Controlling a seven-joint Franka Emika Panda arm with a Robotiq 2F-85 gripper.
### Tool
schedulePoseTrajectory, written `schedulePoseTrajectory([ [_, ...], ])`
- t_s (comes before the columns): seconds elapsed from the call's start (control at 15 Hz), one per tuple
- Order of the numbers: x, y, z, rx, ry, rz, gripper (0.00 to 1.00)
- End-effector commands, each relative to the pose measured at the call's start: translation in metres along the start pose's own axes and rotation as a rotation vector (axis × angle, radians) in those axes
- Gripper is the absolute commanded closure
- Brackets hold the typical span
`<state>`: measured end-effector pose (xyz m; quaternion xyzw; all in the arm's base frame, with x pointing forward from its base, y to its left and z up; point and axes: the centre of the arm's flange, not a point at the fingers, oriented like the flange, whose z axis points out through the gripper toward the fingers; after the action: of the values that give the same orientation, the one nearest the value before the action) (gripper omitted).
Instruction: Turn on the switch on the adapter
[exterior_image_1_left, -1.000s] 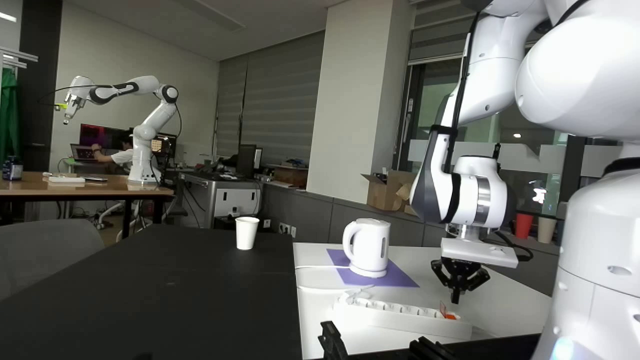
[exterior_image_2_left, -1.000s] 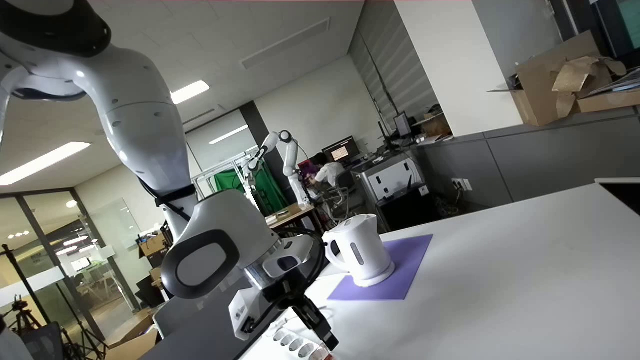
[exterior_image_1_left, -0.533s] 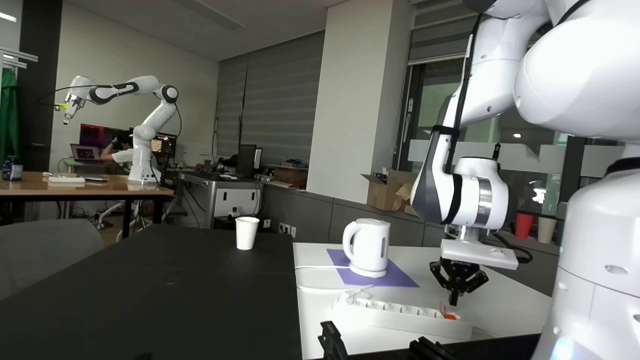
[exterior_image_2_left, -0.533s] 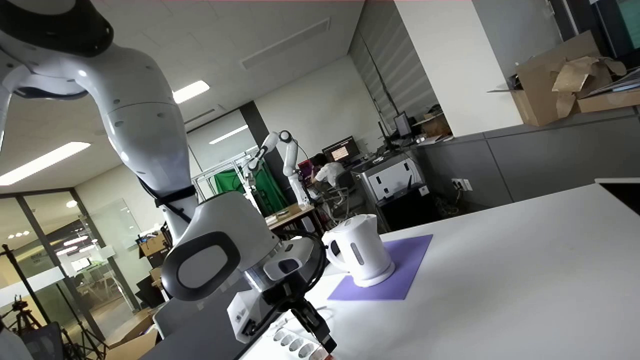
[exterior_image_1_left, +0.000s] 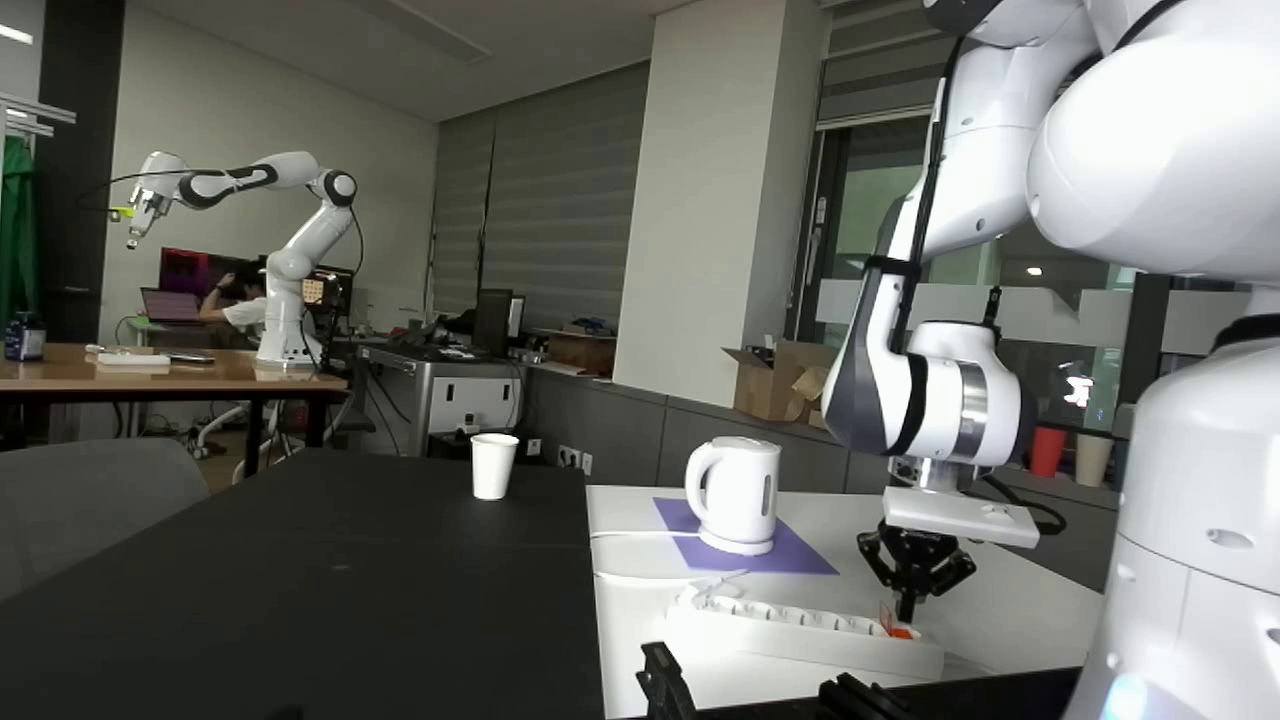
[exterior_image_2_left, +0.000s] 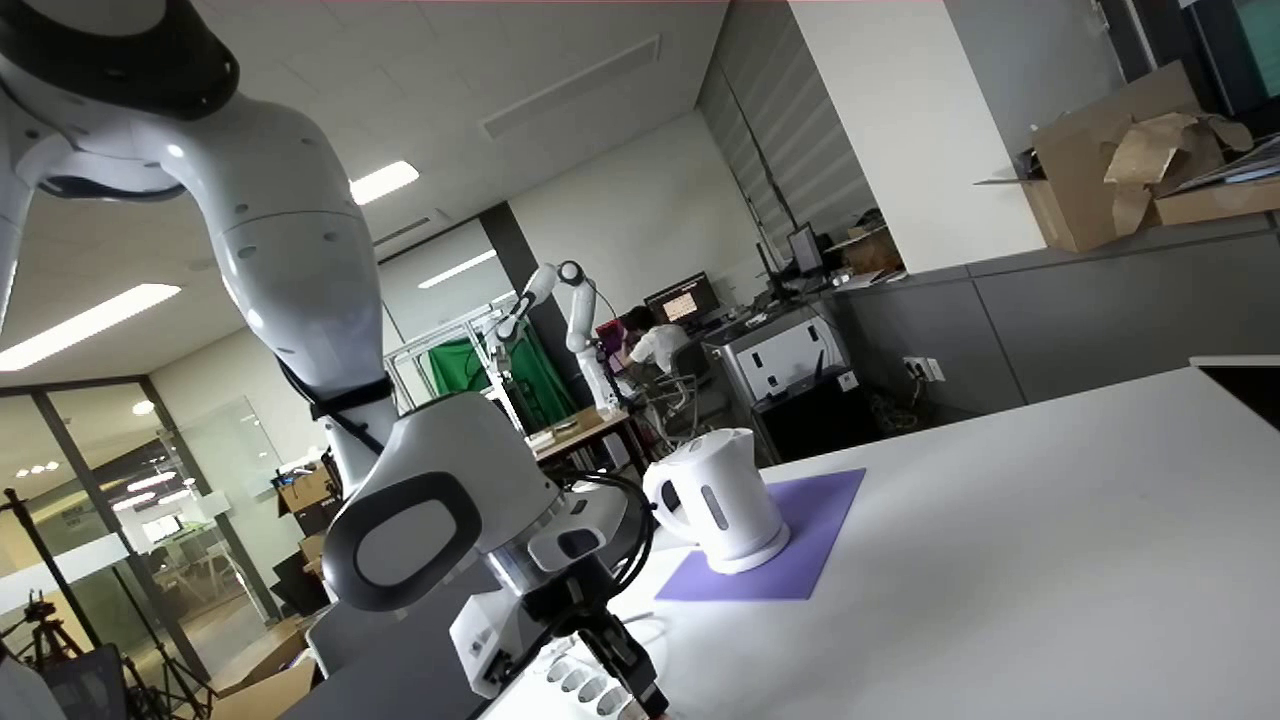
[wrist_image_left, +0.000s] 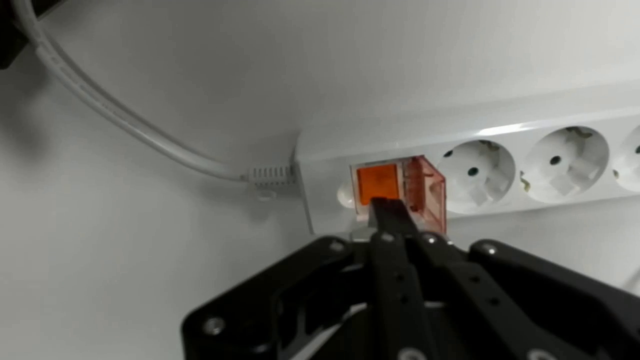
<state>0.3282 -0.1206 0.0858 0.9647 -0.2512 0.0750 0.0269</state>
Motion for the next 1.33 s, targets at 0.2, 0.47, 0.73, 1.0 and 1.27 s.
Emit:
schedulePoseTrajectory([
  [0.2,-0.018,0.003,0.010,0.004,0.000,-0.019,1.00],
  [0.47,-0.019,0.003,0.013,-0.001,-0.005,-0.026,1.00],
  [0.73,-0.020,0.005,0.015,-0.002,-0.007,-0.028,1.00],
  [1.0,-0.019,0.006,0.017,-0.003,-0.007,-0.027,1.00],
  [1.27,-0.018,0.007,0.021,0.001,-0.009,-0.063,1.00],
])
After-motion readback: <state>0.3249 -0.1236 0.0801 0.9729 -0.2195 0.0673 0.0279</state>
